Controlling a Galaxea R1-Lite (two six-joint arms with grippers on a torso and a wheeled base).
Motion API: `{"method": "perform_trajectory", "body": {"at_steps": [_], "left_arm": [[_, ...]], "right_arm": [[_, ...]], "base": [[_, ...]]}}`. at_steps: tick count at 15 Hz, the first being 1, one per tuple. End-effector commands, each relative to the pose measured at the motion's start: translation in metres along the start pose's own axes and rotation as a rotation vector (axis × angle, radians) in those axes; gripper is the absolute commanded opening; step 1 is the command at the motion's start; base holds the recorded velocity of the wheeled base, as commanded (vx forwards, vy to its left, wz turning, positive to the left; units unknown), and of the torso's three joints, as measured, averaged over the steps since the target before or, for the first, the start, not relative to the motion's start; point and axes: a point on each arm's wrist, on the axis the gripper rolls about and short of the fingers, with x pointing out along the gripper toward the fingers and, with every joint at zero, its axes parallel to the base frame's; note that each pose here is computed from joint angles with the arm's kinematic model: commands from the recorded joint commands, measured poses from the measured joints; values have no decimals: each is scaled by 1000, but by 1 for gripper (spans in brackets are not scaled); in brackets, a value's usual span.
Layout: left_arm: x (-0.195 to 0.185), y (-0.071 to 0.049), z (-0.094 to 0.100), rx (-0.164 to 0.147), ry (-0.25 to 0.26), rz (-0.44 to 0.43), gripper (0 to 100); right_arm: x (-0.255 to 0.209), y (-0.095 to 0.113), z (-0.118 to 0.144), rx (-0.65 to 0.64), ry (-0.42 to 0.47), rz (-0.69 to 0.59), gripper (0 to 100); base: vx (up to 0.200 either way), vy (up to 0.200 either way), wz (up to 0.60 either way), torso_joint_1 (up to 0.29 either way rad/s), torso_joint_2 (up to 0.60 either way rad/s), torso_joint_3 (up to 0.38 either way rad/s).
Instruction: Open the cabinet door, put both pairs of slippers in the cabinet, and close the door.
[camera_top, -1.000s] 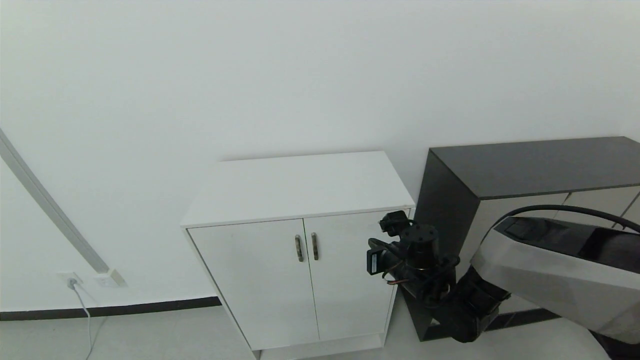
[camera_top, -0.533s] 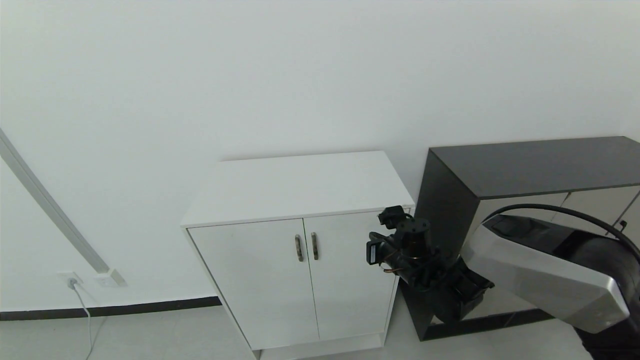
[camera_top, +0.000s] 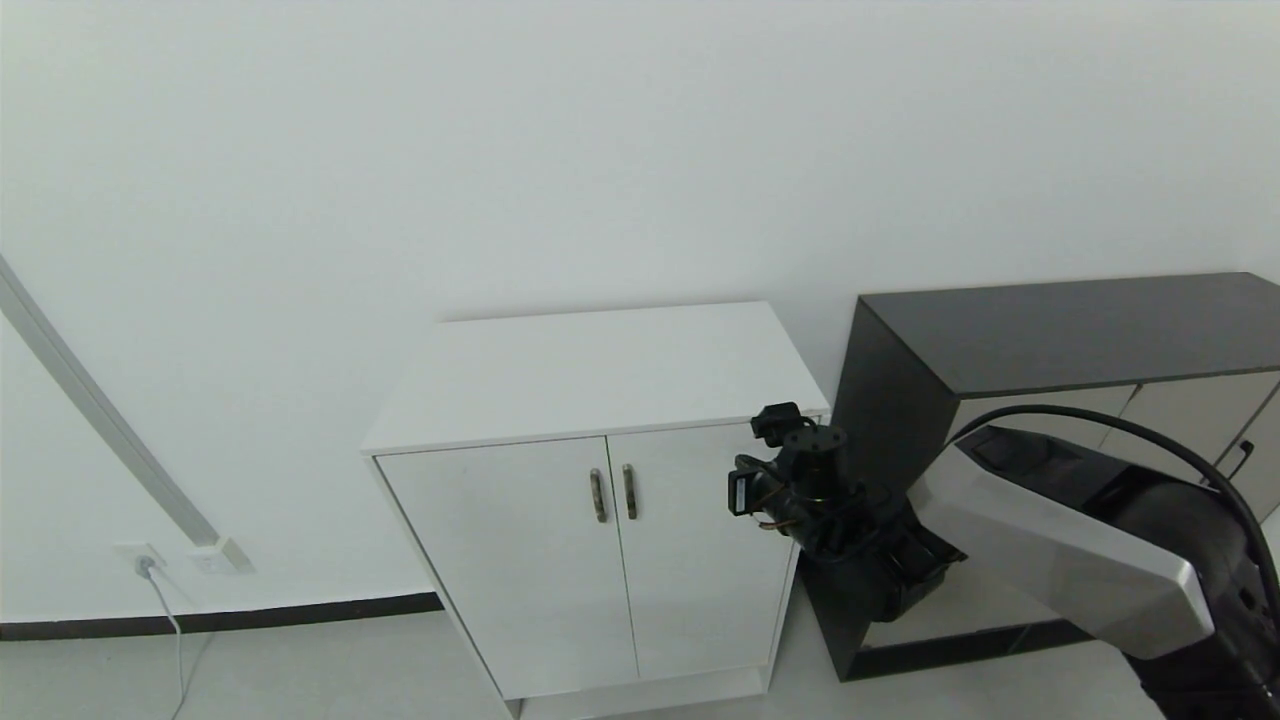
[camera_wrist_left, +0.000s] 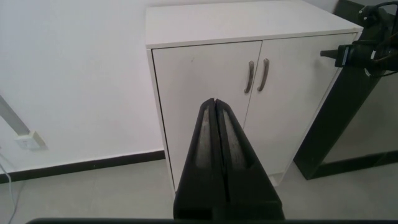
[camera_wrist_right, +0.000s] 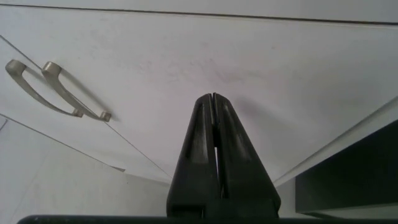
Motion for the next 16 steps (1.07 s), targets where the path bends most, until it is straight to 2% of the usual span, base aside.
{"method": "perform_trajectory", "body": {"at_steps": [1, 16], "left_arm": [[0, 0, 0, 0, 0, 0, 0], [0, 0, 0, 0, 0, 0, 0]], "right_arm": [[3, -1, -2, 0, 3, -3, 0], [19, -5, 4, 1, 5, -21, 0]], "base": [[0, 0, 0, 0, 0, 0], [0, 0, 0, 0, 0, 0]]}}
